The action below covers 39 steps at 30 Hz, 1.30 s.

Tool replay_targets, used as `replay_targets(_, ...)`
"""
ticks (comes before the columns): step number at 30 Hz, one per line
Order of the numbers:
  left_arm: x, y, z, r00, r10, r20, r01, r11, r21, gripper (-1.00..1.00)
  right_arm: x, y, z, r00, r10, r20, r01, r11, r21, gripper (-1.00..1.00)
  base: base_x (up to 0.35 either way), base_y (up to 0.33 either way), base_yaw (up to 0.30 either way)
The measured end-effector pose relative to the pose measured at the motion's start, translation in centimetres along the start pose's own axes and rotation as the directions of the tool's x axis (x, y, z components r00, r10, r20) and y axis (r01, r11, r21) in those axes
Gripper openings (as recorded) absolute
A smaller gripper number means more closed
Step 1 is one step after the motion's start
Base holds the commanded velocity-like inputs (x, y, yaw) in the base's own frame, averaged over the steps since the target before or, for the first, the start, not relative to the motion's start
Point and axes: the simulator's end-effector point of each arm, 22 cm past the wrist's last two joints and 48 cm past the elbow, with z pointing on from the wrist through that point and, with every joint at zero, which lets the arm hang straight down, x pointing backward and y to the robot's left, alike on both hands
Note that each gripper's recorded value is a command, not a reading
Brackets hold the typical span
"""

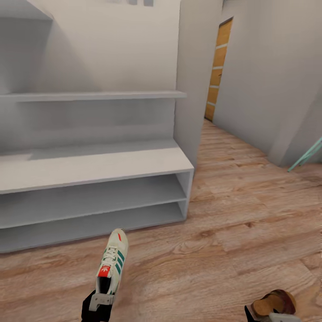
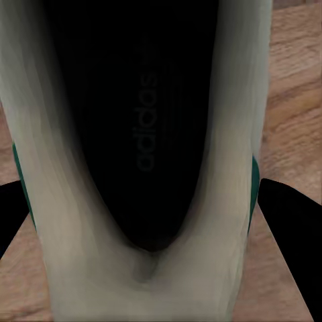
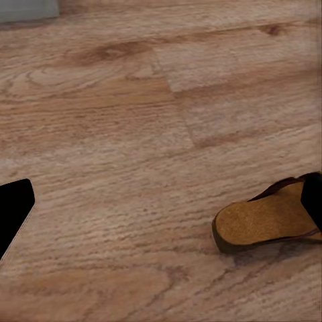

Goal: Pick up the two gym shoes and the two sandals from the corridor floor and place them onto the hallstand (shoe rack) in the corridor, making sure they are on the rack and not on the floor. Arrange them so the two gym shoes are next to each other and the two sandals are next to each other.

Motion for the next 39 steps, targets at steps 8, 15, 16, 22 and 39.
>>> replay_targets(8, -0.11, -0.02, -0.02, 1.0, 0.0, 0.002, 0.0, 1.0, 0.0, -1.0, -0.17, -0.01, 0.0, 1.0, 0.0, 0.004, 0.0, 1.0, 0.0, 1.0, 0.069, 0.112, -0.298)
replay_targets(15, -0.19, -0.06, -0.05, 1.0, 0.002, 0.004, -0.002, 1.0, 0.002, -1.0, -0.32, -0.01, -0.01, 1.0, 0.001, 0.008, -0.001, 1.0, 0.0, 1.0, 0.004, 0.006, -0.298)
replay_targets(16, -0.2, -0.08, -0.05, 1.0, 0.002, 0.004, -0.002, 1.0, 0.002, -1.0, -0.35, -0.01, -0.01, 1.0, 0.001, 0.009, -0.001, 1.0, 0.0, 1.0, 0.0, 0.0, -0.298)
replay_targets(22, -0.28, -0.22, -0.07, 1.0, 0.002, 0.006, -0.002, 1.0, 0.005, -1.0, -0.48, -0.01, -0.01, 1.0, 0.001, 0.012, -0.001, 1.0, 0.0, 1.0, 0.0, 0.0, -0.298)
replay_targets(39, -0.74, -0.25, -0.09, 1.0, 0.002, 0.015, -0.002, 1.0, 0.006, -1.0, -0.91, -0.02, -0.03, 1.0, 0.002, 0.022, -0.002, 1.0, 0.0, 1.0, 0.0, 0.0, -0.298)
